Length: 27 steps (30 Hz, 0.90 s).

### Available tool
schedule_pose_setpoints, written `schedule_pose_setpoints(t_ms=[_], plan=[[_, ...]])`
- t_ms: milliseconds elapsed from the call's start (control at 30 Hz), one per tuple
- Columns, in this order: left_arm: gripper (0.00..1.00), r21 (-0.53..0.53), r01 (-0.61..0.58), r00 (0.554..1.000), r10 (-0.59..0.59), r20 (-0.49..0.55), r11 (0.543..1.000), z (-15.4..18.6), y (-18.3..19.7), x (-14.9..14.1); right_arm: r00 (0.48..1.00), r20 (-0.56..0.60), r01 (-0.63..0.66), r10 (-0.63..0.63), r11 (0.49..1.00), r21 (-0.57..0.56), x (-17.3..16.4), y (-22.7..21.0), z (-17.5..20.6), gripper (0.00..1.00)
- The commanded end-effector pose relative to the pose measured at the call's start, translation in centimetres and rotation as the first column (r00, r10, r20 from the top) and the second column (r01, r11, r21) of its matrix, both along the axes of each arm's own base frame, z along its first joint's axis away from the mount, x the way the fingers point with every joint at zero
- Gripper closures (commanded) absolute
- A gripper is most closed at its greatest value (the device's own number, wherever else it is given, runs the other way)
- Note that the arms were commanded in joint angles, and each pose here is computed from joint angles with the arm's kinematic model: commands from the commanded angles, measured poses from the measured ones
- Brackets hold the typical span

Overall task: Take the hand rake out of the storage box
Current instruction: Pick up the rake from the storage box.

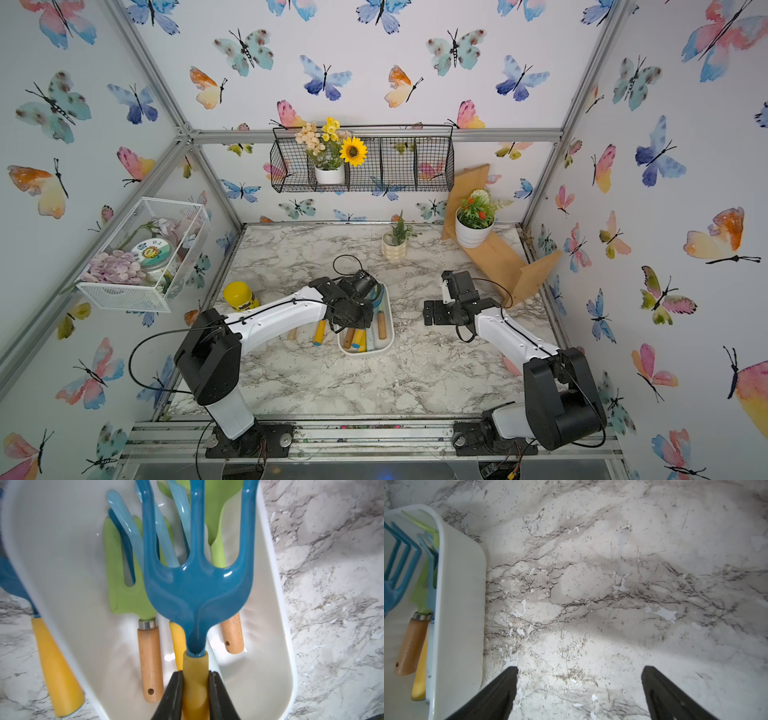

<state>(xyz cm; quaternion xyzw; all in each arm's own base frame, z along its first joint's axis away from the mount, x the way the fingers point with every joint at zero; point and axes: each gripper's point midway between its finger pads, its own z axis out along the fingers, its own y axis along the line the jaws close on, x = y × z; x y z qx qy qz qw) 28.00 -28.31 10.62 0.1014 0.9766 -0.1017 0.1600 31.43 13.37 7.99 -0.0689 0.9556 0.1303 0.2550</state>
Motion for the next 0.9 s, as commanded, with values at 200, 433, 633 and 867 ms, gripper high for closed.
schedule_pose_setpoints(t_ms=[200,433,633,867], plan=[[0.93,0.026,-0.059,0.990,0.055,0.130,0.998,4.6,5.2,2.1,1.000,-0.004,-0.001,0.001,1.000,-0.027,-0.4,-0.4,-0.1,0.02],[0.93,0.023,-0.171,0.968,0.164,0.191,0.985,5.0,14.1,4.3,1.000,-0.009,-0.021,0.021,1.000,-0.022,-0.3,0.0,-0.4,0.02],[0.93,0.117,-0.257,0.946,0.225,0.232,0.959,4.5,21.0,5.3,0.999,-0.018,-0.041,0.042,0.999,0.006,0.0,0.8,-0.6,0.02],[0.94,0.206,-0.305,0.938,0.255,0.237,0.930,2.6,25.6,6.2,0.996,-0.022,-0.087,0.087,0.996,-0.005,0.8,1.7,0.0,0.03]])
